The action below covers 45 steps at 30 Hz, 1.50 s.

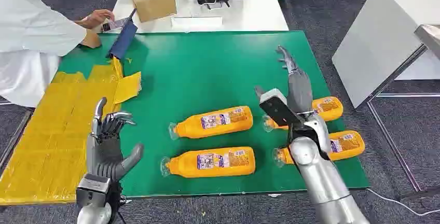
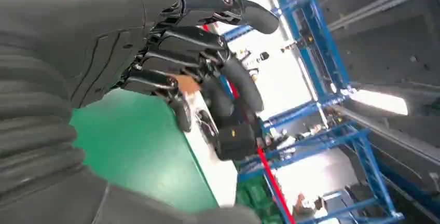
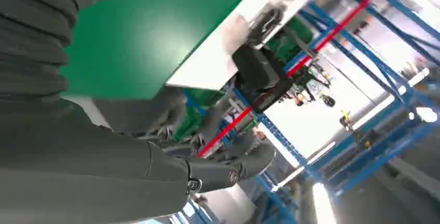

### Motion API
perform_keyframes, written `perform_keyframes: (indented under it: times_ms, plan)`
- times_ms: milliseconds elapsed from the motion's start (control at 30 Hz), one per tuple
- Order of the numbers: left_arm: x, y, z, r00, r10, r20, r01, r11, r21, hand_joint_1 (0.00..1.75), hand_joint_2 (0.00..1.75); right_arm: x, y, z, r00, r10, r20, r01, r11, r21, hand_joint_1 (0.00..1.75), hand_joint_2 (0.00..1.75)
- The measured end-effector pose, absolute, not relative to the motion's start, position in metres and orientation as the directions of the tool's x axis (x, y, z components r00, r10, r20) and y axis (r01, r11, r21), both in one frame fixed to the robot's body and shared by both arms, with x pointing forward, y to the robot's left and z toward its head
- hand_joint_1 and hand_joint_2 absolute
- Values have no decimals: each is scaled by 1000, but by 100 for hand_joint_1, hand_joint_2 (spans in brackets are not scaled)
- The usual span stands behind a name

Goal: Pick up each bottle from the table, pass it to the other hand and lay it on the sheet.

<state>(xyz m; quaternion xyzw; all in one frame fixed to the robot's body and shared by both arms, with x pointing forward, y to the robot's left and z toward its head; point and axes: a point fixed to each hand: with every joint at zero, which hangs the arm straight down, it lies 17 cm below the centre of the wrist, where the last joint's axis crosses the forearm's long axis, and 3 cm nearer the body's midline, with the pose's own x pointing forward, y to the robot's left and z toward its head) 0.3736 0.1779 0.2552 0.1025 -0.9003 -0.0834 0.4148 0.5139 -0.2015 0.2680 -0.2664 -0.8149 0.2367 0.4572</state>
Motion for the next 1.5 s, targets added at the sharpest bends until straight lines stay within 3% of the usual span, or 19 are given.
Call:
perform_keyframes:
  times_ms: [100, 267, 467, 767, 1000, 1500]
  plan:
    - [377, 175, 256, -636, -236, 735, -97, 969, 228, 0, 175, 527, -190, 268, -448, 693, 564, 186, 690, -700, 0, 175]
    - [385, 165, 262, -645, -179, 743, -39, 979, 202, 0, 175, 541, -109, 234, -573, 748, 335, 2, 410, -912, 0, 175]
    - [394, 151, 265, -655, -124, 745, 13, 984, 175, 0, 175, 509, -18, 162, -699, 648, 303, -215, 214, -953, 0, 175]
    - [399, 142, 264, -654, -98, 750, 37, 986, 161, 0, 175, 484, 12, 102, -724, 628, 286, -325, 55, -944, 0, 175]
    - [402, 140, 257, -643, -90, 761, 37, 988, 148, 0, 175, 482, -13, 44, -656, 712, 249, -393, -41, -919, 0, 175]
    - [407, 139, 244, -616, -95, 782, 41, 987, 153, 0, 175, 527, -129, 3, -324, 943, 75, -435, -78, -897, 0, 175]
